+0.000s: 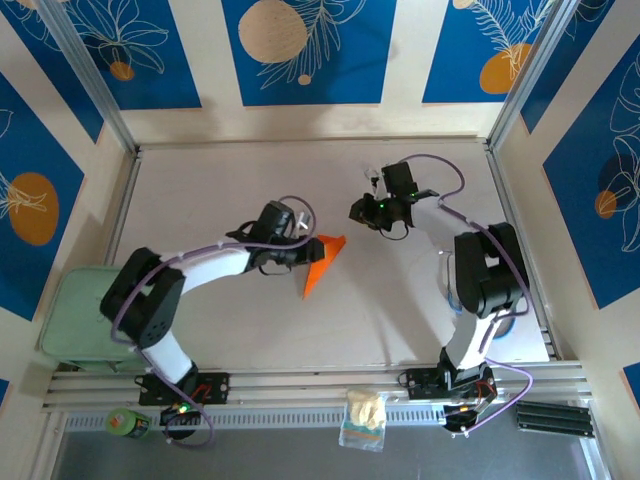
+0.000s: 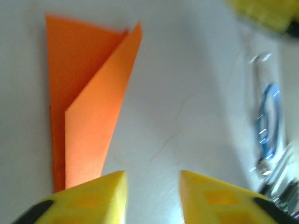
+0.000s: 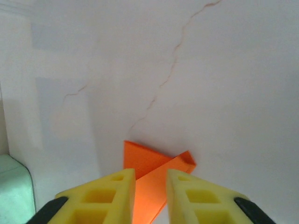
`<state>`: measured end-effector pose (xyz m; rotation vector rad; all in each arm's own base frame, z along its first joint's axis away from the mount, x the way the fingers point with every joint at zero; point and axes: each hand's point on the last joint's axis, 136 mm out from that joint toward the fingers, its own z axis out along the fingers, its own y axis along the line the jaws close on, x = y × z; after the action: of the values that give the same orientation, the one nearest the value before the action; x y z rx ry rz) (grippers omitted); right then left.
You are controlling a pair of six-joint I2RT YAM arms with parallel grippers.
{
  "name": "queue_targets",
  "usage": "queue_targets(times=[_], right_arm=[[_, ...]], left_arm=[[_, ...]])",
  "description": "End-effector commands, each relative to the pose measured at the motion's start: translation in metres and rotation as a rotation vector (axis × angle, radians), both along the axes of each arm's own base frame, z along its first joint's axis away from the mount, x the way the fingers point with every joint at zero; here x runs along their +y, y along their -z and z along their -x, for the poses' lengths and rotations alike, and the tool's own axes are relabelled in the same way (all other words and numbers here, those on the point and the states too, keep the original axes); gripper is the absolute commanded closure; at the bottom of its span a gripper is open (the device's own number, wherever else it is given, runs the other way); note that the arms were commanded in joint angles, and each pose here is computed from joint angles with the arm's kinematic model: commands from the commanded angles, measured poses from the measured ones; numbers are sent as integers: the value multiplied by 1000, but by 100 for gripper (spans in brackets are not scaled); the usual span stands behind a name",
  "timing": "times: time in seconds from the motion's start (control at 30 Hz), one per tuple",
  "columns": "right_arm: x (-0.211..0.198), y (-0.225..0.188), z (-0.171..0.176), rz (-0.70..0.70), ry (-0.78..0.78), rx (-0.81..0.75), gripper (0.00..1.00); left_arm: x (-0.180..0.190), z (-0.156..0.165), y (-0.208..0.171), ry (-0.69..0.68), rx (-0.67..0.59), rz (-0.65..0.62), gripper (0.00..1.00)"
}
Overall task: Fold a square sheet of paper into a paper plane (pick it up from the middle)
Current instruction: Turn over a paper plane at the center of the table.
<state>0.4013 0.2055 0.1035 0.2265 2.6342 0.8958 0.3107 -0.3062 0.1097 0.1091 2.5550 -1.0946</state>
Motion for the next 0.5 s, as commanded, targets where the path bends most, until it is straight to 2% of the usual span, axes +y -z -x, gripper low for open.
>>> queue_targets(times=[0.0, 0.13, 0.33, 0.47], right_arm=[[1, 13, 33, 103, 19, 111, 66], [19, 19, 55, 184, 28, 185, 53], [44, 37, 73, 401, 27, 253, 45], [62, 47, 79, 508, 3, 258, 43]], left_arm=[[38, -9, -4, -99, -30, -47, 50], [87, -9, 6, -176, -70, -206, 29], [147, -4, 15, -295, -123, -389, 0], [170, 0, 16, -348, -128, -443, 1]])
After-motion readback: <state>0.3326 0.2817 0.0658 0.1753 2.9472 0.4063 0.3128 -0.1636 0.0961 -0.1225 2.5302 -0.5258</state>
